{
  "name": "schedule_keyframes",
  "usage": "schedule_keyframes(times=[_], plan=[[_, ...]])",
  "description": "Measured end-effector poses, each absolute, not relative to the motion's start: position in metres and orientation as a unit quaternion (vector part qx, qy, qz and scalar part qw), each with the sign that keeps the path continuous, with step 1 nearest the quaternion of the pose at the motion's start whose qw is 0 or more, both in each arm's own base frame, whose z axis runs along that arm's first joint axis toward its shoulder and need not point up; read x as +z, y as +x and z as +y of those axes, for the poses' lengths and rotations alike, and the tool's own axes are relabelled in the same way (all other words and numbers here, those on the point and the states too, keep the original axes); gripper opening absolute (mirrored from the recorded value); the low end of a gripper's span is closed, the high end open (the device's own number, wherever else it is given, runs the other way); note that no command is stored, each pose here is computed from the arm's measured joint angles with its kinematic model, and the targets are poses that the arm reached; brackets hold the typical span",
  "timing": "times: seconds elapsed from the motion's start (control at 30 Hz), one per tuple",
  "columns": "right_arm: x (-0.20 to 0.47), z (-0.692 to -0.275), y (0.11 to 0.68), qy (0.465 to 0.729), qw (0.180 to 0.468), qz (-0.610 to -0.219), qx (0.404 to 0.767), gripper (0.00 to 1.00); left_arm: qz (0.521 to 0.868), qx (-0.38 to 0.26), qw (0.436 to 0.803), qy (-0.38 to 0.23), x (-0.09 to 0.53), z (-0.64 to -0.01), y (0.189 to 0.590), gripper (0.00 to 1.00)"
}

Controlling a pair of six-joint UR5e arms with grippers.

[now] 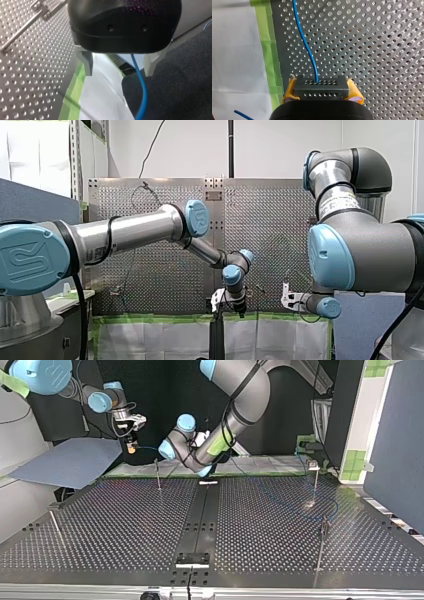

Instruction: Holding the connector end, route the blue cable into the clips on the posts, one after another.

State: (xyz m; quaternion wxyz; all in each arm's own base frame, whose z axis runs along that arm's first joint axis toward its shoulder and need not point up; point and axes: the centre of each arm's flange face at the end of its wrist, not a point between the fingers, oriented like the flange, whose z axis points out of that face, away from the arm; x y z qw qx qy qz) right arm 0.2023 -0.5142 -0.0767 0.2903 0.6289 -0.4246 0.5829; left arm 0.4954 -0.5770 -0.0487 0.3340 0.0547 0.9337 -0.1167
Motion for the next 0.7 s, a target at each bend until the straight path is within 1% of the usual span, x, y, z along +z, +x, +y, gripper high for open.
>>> schedule_keyframes(times=[0.2, 0.4, 0.7], plan=[[-0.077, -0.514, 0.203, 0.629, 0.290, -0.425, 0.583, 0.00, 0.934, -0.116, 0.334, 0.051, -0.065, -0.572, 0.499, 0.99], [-0.077, -0.514, 0.203, 0.630, 0.290, -0.424, 0.583, 0.00, 0.938, -0.115, 0.323, 0.053, -0.095, -0.567, 0.495, 0.99], [-0.077, -0.514, 0.204, 0.630, 0.289, -0.424, 0.583, 0.00, 0.934, -0.123, 0.332, 0.046, -0.107, -0.564, 0.501, 0.99]])
